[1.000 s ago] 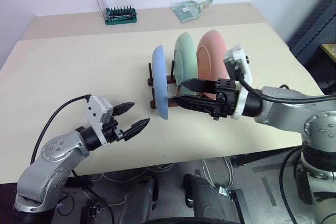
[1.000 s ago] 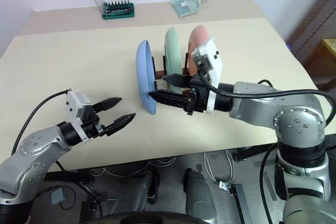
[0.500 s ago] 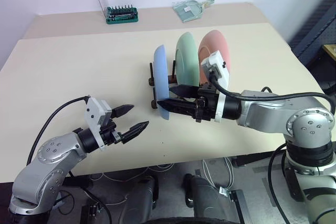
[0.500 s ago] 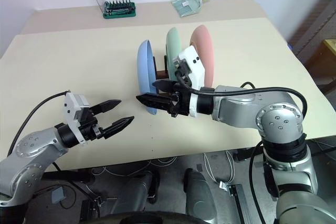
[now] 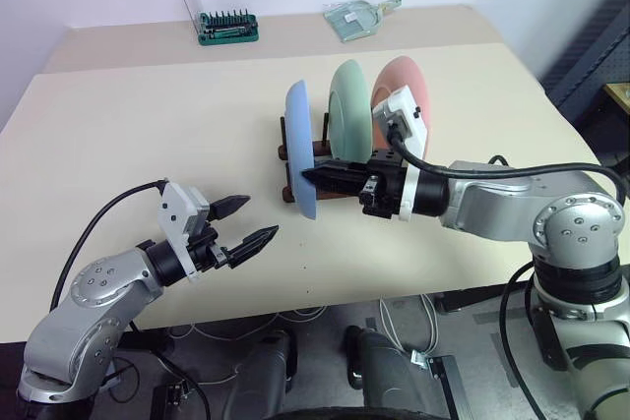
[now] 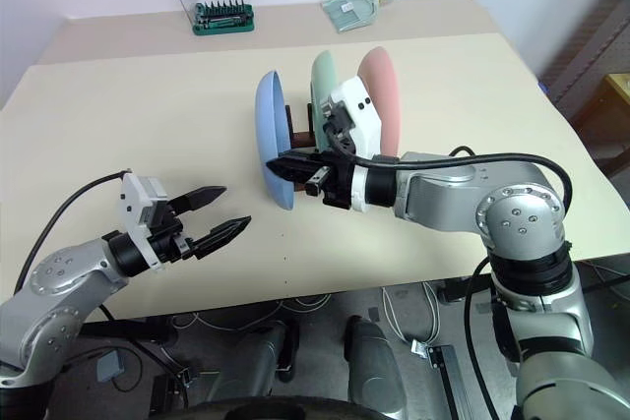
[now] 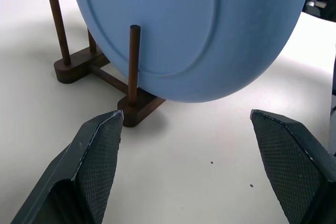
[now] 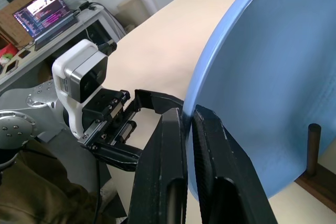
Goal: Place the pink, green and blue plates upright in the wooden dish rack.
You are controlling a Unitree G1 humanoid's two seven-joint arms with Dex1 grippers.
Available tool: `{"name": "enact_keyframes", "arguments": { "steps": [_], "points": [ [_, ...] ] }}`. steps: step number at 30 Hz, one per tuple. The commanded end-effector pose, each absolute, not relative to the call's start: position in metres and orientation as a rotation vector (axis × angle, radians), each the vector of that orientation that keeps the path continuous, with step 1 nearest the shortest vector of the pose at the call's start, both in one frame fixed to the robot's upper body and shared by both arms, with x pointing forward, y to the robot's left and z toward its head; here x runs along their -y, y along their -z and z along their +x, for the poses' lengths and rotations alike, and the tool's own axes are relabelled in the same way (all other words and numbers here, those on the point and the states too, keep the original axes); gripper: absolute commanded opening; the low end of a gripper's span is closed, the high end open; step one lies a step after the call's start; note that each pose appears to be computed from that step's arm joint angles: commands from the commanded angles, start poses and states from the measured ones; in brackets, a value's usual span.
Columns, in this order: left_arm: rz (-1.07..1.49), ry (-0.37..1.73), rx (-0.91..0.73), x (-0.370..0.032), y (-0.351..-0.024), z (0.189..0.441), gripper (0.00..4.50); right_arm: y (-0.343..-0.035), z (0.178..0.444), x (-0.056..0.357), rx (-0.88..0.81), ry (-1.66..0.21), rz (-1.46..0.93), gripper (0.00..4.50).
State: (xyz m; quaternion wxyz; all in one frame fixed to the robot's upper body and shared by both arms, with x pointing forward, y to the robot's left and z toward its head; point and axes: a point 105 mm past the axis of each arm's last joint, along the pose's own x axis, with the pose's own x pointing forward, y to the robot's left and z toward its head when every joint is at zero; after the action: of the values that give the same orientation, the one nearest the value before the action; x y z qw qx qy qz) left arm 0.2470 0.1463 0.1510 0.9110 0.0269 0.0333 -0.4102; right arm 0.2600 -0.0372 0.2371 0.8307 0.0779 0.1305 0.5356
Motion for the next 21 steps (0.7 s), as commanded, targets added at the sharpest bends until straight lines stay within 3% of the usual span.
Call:
{"name": "enact_keyframes", "arguments": {
  "steps": [1, 21],
  "points": [
    [0.079, 0.861, -0.032, -0.142, -0.158, 0.244, 4.01, -0.256, 0.256, 0.035, -0.207, -1.177, 0.192, 0.30],
    [0.083, 0.848, -0.027, -0.140, -0.158, 0.245, 4.01, -0.262, 0.273, 0.043, -0.207, -1.190, 0.255, 0.14]
  ]
}}
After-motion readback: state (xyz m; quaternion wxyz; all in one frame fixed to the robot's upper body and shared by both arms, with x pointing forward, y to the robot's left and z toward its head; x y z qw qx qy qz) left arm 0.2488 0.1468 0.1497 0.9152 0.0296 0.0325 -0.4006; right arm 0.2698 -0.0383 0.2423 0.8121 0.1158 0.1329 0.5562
